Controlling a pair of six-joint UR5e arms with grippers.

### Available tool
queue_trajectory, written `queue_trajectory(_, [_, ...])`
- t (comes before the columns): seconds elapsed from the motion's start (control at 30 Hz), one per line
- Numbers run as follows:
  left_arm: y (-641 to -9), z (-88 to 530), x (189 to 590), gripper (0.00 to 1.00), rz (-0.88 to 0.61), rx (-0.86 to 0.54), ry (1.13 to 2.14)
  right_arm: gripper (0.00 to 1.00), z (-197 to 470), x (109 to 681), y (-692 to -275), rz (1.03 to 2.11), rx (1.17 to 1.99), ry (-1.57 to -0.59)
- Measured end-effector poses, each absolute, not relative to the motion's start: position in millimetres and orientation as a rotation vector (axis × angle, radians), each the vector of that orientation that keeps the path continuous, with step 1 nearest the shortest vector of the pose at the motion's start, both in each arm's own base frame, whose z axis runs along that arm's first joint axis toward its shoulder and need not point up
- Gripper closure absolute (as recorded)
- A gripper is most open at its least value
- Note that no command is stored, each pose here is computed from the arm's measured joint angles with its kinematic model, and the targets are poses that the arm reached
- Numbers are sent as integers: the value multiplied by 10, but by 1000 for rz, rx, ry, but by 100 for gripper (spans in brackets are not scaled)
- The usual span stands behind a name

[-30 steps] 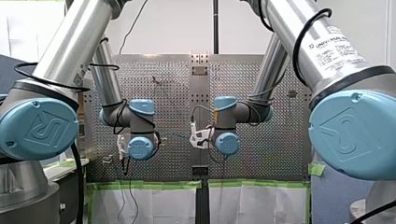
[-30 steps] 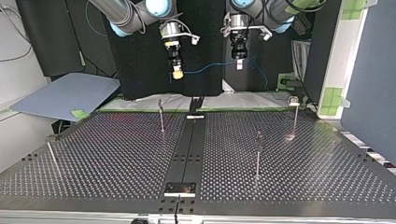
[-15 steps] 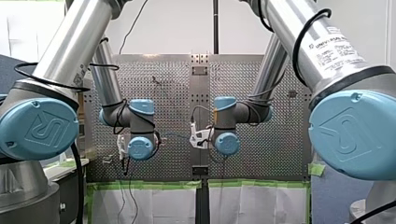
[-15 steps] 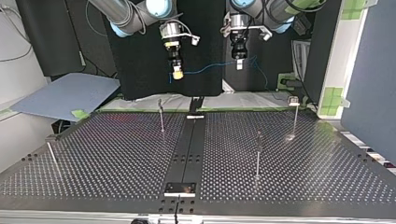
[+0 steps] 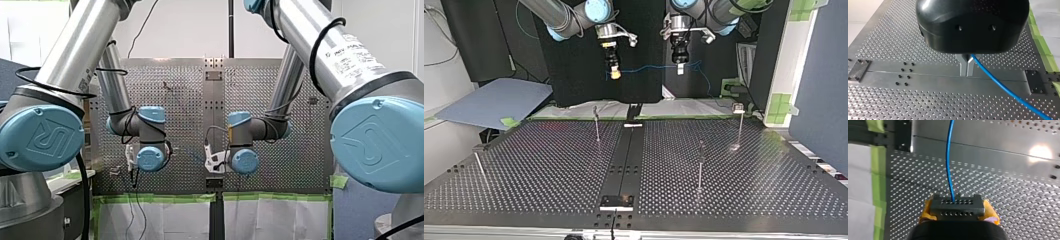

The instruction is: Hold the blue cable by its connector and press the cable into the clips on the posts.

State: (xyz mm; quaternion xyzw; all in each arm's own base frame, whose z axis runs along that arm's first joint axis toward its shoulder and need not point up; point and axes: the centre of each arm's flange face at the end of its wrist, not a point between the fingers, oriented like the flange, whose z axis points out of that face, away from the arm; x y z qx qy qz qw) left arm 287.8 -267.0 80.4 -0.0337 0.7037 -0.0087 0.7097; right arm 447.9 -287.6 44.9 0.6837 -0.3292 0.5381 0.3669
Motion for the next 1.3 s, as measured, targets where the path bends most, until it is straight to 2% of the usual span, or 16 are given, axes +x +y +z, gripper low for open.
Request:
queue_trajectory(0.37, [-2668, 807, 2877, 100, -18, -75, 1561, 100, 397, 4444, -2835, 1340, 1798, -854])
queue_trajectory(0.6, [-2631, 945, 2902, 100, 32, -90, 1537, 100, 584, 4485, -2831, 1342, 1769, -901])
queue_trajectory(0.93, [-2558, 1200, 2897, 100, 126, -62, 1537, 100, 1060, 4632, -2831, 1467, 1727, -862])
queue_trajectory(1.3, [-2511, 1458, 2863, 100, 120, -75, 1537, 100, 1596, 4812, -2953, 1566, 1658, -834])
